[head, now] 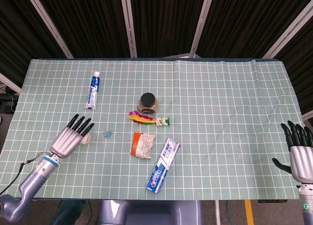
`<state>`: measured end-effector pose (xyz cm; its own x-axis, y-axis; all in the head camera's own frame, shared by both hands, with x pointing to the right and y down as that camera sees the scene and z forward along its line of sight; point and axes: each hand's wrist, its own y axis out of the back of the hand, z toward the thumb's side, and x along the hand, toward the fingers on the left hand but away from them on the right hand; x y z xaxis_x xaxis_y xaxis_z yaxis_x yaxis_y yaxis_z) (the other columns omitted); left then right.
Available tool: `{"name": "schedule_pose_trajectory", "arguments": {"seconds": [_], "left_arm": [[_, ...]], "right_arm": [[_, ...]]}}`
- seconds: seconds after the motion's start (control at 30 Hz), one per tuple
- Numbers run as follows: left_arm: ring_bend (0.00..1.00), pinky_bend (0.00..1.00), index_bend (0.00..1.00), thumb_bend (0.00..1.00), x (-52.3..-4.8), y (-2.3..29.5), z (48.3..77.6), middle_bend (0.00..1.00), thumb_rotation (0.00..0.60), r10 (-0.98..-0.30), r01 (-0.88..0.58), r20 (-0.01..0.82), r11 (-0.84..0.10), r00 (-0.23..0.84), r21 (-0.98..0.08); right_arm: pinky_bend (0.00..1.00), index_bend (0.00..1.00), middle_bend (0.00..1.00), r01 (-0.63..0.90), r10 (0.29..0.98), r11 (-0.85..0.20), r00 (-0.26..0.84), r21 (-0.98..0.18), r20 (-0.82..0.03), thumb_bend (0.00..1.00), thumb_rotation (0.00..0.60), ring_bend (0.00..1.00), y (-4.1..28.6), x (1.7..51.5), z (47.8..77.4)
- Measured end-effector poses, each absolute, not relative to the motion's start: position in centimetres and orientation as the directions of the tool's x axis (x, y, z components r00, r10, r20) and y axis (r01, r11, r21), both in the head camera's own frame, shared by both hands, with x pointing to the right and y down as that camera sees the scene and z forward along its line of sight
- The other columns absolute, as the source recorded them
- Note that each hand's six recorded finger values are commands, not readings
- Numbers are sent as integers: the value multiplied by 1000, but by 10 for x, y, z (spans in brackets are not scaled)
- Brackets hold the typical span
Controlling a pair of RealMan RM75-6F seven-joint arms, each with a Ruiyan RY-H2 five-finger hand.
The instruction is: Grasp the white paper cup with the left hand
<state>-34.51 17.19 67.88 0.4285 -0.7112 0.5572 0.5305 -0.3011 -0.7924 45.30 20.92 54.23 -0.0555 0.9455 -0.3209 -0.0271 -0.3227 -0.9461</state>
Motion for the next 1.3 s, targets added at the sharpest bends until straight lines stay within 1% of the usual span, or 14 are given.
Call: {"name": "schedule_pose_trajectory", "arguments": {"seconds": [0.07,0.17,0.27,0.47,0.6,0.7,0.83,0.93,1.07,1.17,1.3], "left_arm": [[0,62,16,0,-333,180,684,0,600,-713,601,555,-234,428,-764],[5,74,40,0,-314,191,693,8,600,-719,664,552,-168,423,-728],[15,93,69,0,-298,200,705,29,600,-726,689,551,-148,412,-710],[34,141,101,0,-303,195,717,76,600,-753,732,534,-103,385,-673],[64,158,119,0,-304,192,719,92,600,-768,733,516,-90,381,-674],[105,198,156,0,-304,190,721,128,600,-776,734,507,-86,375,-673],[201,272,248,0,-303,189,724,224,600,-778,735,504,-82,375,-673],[246,304,307,4,-303,188,726,263,600,-779,738,503,-78,374,-670],[311,354,405,124,-303,187,728,321,600,-784,737,499,-80,370,-671],[351,389,467,138,-306,186,729,362,600,-791,738,498,-90,355,-669],[391,427,517,154,-312,183,726,399,600,-801,731,494,-108,337,-673]], "right_arm": [[0,0,0,-25,945,-322,-58,-946,-320,0,600,0,209,454,542],[0,0,0,-23,946,-321,-60,-947,-319,0,600,0,209,455,541],[0,0,0,-20,946,-320,-63,-947,-318,0,600,0,209,456,541],[0,0,0,-21,944,-324,-64,-946,-322,0,600,0,209,457,542],[0,0,0,-22,944,-325,-64,-945,-323,0,600,0,209,457,542],[0,0,0,-22,944,-326,-63,-945,-324,0,600,0,209,457,543],[0,0,0,-21,943,-327,-64,-945,-325,0,600,0,209,457,543],[0,0,0,-20,944,-327,-65,-945,-325,0,600,0,208,457,543],[0,0,0,-20,943,-328,-66,-945,-326,0,600,0,208,458,543],[0,0,0,-21,943,-328,-67,-944,-326,0,600,0,208,458,543],[0,0,0,-20,942,-330,-66,-944,-328,0,600,0,208,458,544]]}}
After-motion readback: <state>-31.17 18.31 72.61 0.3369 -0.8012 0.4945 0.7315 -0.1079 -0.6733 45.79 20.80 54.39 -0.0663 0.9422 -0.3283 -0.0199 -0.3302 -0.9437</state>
